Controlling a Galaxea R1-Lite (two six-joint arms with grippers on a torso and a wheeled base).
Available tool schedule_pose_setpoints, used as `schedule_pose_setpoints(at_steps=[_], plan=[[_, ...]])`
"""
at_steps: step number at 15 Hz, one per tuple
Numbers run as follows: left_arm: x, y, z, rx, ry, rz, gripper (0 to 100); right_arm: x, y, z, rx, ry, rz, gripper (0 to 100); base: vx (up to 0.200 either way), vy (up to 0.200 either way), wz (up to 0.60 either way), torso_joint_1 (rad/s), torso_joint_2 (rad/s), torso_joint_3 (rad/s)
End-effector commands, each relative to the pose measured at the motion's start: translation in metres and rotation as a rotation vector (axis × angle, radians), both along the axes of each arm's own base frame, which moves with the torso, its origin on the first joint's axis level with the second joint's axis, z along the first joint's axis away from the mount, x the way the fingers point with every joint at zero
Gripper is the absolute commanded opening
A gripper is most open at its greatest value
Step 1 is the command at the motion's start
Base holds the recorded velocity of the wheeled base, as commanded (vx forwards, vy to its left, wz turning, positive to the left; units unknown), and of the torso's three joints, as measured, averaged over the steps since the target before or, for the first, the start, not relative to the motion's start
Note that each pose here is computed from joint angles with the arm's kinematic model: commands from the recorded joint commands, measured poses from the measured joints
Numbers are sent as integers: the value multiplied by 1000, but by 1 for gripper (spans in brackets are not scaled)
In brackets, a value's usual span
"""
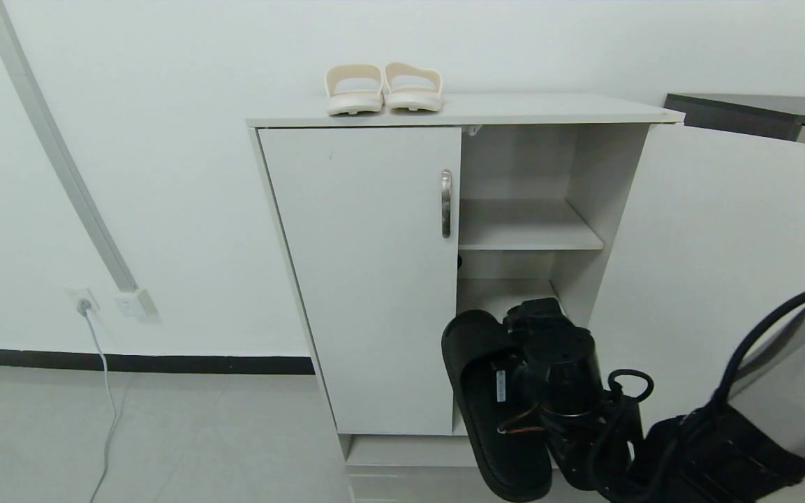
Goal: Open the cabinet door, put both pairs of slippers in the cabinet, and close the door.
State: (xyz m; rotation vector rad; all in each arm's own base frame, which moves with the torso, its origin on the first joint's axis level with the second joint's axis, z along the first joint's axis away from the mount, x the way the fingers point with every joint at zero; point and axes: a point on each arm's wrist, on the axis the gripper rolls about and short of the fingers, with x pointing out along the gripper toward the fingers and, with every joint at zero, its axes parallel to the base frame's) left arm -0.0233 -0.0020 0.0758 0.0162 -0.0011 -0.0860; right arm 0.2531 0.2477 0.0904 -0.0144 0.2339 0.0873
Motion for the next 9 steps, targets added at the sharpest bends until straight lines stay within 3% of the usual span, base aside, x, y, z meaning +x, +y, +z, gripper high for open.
schedule_pose_setpoints(at_steps=[1,8,9], plan=[[0,0,0,-1,2,0,0,15,16,-21,-27,6,-46,0,0,0,0,0,0,0],[0,0,0,-4,2,2,0,13,15,-24,-37,12,-51,0,0,0,0,0,0,0],[0,0,0,-5,2,2,0,13,15,-24,-37,12,-51,0,0,-200,0,2,2,2]])
